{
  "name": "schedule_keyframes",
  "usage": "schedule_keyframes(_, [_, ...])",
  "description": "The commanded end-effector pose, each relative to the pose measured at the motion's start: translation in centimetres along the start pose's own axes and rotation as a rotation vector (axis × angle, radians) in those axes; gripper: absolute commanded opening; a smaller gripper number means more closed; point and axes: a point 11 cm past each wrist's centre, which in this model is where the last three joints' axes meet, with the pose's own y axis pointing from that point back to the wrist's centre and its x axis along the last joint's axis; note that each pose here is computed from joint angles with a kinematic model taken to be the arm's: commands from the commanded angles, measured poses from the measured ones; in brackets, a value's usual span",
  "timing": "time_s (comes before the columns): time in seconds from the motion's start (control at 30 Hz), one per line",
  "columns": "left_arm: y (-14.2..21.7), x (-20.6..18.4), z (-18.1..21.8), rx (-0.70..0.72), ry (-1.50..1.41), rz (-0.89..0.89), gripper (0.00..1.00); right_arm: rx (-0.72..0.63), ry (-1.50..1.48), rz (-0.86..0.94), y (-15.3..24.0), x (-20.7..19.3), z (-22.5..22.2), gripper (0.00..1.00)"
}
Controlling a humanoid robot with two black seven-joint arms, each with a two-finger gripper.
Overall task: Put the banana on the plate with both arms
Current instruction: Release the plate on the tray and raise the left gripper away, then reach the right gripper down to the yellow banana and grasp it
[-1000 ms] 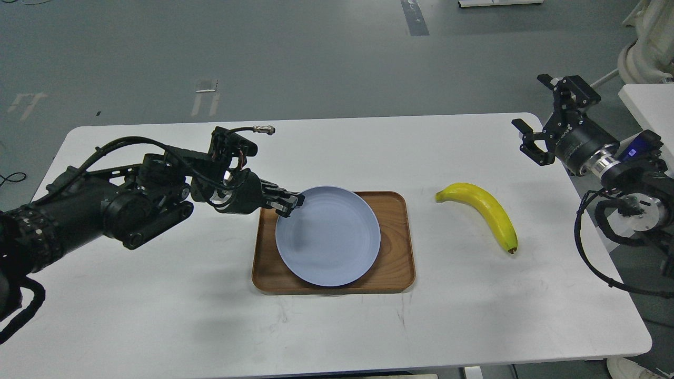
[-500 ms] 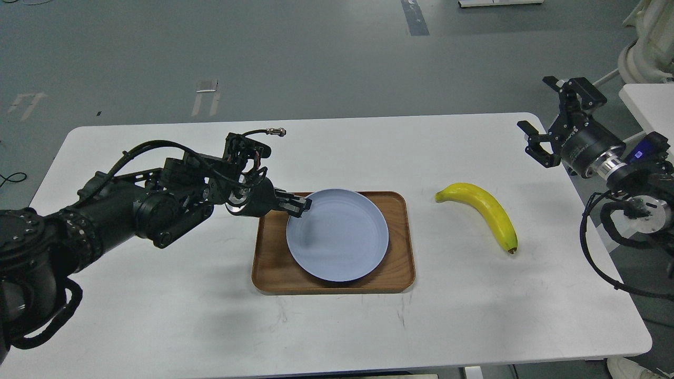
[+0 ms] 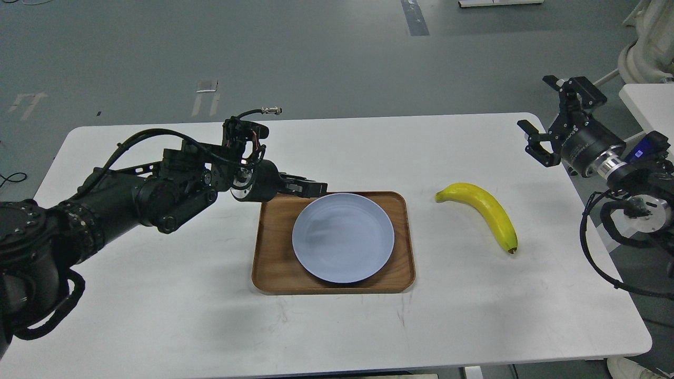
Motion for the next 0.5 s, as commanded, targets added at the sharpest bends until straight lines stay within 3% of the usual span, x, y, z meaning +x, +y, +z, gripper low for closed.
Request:
schedule_keyframes(0.0, [3.1,3.5,-1.1,-0.076,0.256,0.186,1.00,-0.035,0.073,-0.021,0.3,0.3,-0.2,1.00])
schedule_keyframes(0.17, [8.8,6.8,-3.5,-0.284,0.743,0.439,1.00,-0.153,0.312,-0.132,0.3,-0.3,-0.3,1.00])
schedule_keyframes(0.23, [10.7,7.5,-4.8,-0.303,0.807,0.509,1.00,-0.188,0.381,-0.168,0.6,-0.4,-0.5,1.00])
schedule_keyframes(0.37, [15.2,5.8,-9.3,-0.356,1.018,0.695,1.00,-0.304,0.663,-0.322,0.6,-1.6,-1.1,1.00])
schedule_keyframes(0.47, [16.2,4.2,-10.8,-0.409,1.117,0.779,1.00,-0.352,0.793,-0.400,0.3,-2.5,-1.1,1.00])
